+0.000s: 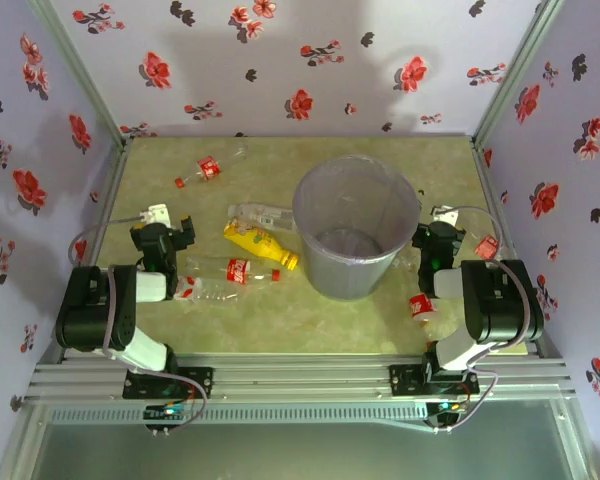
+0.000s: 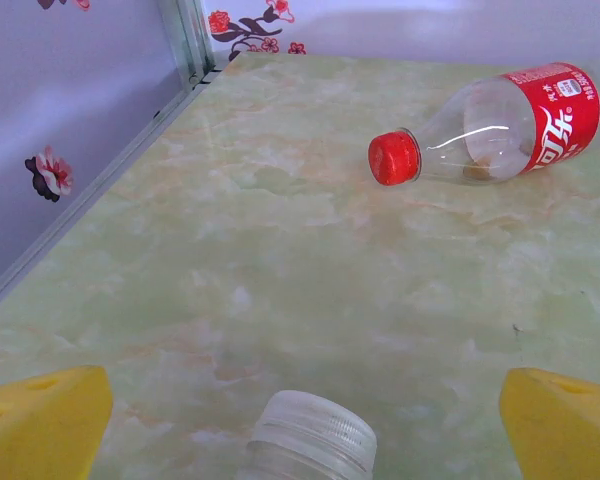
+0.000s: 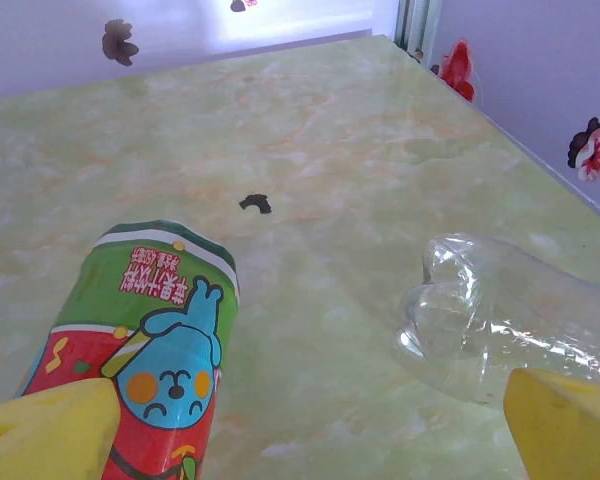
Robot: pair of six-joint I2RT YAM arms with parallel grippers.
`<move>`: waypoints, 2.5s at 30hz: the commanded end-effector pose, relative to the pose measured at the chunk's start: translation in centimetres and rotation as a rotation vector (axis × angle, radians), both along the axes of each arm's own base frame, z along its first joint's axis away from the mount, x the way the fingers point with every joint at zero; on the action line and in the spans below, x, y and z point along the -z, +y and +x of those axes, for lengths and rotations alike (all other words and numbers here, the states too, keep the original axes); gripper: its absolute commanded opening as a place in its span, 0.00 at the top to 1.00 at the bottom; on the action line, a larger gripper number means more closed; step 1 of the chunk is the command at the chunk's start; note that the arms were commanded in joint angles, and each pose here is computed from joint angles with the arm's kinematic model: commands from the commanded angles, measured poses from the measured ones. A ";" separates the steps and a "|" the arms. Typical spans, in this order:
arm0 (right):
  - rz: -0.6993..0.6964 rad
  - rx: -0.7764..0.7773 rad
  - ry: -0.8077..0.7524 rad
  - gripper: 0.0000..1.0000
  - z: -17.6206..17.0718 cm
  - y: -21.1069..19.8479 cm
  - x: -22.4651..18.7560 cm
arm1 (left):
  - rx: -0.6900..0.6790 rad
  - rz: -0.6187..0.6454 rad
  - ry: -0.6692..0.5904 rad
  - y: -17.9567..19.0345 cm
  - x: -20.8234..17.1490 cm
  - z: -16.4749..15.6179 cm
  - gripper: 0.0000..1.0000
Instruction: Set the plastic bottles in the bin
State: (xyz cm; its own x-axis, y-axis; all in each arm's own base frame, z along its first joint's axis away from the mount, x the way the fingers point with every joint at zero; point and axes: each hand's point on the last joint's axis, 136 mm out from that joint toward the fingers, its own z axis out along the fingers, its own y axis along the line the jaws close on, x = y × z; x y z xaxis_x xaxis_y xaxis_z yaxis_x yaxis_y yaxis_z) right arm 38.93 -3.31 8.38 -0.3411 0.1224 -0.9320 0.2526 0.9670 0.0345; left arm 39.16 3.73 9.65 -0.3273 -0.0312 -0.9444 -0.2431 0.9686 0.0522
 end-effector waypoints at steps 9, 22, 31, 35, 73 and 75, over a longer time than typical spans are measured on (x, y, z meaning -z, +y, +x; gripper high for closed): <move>-0.001 0.017 -0.023 0.01 0.1 -0.3 -0.5 | -0.017 0.015 -0.016 0.3 -0.2 -0.1 0.00; 0.000 0.019 -0.018 0.01 0.2 -0.4 -0.4 | -0.017 0.015 -0.016 0.3 -0.3 0.0 0.00; 0.001 0.021 -0.019 0.01 0.2 -0.4 -0.5 | -0.014 0.014 -0.014 0.2 -0.2 0.0 0.00; 0.012 0.054 -0.019 0.01 0.0 -1.0 -1.2 | -0.010 0.018 -0.010 0.1 -0.7 0.1 0.00; 0.482 0.056 0.994 0.11 -20.8 7.1 -1.4 | 0.727 -0.834 0.257 -22.1 -26.5 -6.6 0.06; 0.466 0.074 1.005 0.11 -20.1 6.8 0.1 | 0.789 -0.848 0.256 -24.3 -27.1 -7.1 0.07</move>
State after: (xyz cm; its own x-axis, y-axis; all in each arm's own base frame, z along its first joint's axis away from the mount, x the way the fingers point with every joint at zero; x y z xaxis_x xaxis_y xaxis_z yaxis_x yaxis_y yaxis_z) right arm 17.60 3.11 9.47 -0.9035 0.4204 -0.0829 0.4101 0.9045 0.1170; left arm 33.27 -16.92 33.75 -0.7007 -0.3122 -0.6415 0.2598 0.7257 -0.6371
